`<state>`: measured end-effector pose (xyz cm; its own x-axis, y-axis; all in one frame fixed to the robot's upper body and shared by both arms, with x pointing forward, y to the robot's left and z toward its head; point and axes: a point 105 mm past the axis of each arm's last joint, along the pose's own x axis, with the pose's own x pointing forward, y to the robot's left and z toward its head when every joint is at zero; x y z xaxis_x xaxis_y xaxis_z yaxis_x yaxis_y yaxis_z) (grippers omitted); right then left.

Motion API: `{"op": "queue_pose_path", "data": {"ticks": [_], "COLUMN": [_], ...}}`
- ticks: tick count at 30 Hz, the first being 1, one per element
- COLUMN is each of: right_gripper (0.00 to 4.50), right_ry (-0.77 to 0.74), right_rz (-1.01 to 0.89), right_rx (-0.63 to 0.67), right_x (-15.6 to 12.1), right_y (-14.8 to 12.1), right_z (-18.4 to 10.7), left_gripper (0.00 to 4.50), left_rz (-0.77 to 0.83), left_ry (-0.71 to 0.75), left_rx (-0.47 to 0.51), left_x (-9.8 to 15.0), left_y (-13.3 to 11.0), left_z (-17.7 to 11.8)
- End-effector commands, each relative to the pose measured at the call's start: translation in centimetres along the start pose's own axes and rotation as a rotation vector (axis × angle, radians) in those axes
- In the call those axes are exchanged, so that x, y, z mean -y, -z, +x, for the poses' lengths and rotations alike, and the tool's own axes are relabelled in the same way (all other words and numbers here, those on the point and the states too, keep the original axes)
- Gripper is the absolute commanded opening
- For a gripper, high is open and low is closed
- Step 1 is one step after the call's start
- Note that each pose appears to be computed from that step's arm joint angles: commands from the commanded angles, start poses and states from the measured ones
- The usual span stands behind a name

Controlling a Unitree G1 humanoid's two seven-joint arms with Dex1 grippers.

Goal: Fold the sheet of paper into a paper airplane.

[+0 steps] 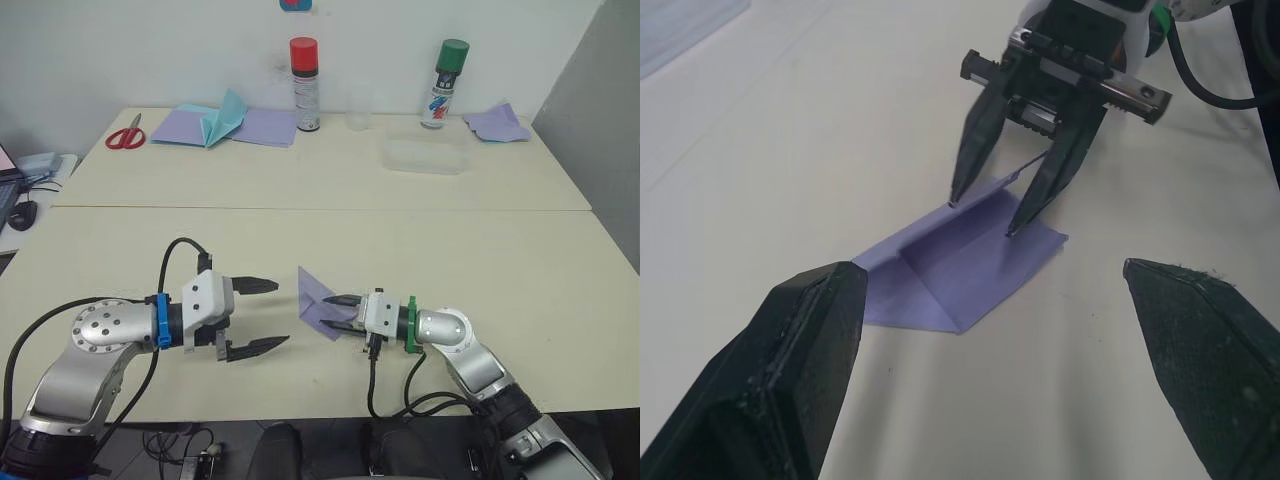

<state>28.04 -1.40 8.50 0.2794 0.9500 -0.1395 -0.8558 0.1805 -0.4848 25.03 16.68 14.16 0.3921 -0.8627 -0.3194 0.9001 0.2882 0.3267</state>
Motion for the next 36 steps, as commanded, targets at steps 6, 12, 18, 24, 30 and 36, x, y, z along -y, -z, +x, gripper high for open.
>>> {"op": "queue_pose_path", "data": {"ticks": [6,12,18,24,30,36], "right_gripper": [0.05,0.05,0.05,0.0,0.0,0.0], "right_ry": [-0.009,-0.211,-0.377,-0.416,-0.426,-0.408], "right_rz": [0.052,0.078,-0.002,-0.059,-0.071,-0.067], "right_rx": [0.047,0.112,0.09,0.096,0.105,0.104], "right_x": [0.9,-0.8,-2.1,-2.8,-3.3,-3.3], "right_y": [-0.9,-1.8,-0.7,-0.1,-0.2,-0.3], "right_z": [-0.7,-2.5,-4.0,-3.9,-4.0,-4.0], "left_gripper": [4.5,4.5,4.5,3.96,2.11,0.18], "left_rz": [0.034,-0.006,-0.068,-0.062,-0.053,-0.079], "left_ry": [-0.021,0.041,0.08,0.133,0.206,0.24], "left_rx": [0.036,0.026,0.027,-0.001,-0.046,-0.061], "left_x": [-0.6,-0.2,-1.3,-0.7,0.4,1.3], "left_y": [-1.2,-0.9,-1.4,-0.9,0.2,0.9], "left_z": [0.4,0.7,1.9,4.1,4.7,5.1]}}
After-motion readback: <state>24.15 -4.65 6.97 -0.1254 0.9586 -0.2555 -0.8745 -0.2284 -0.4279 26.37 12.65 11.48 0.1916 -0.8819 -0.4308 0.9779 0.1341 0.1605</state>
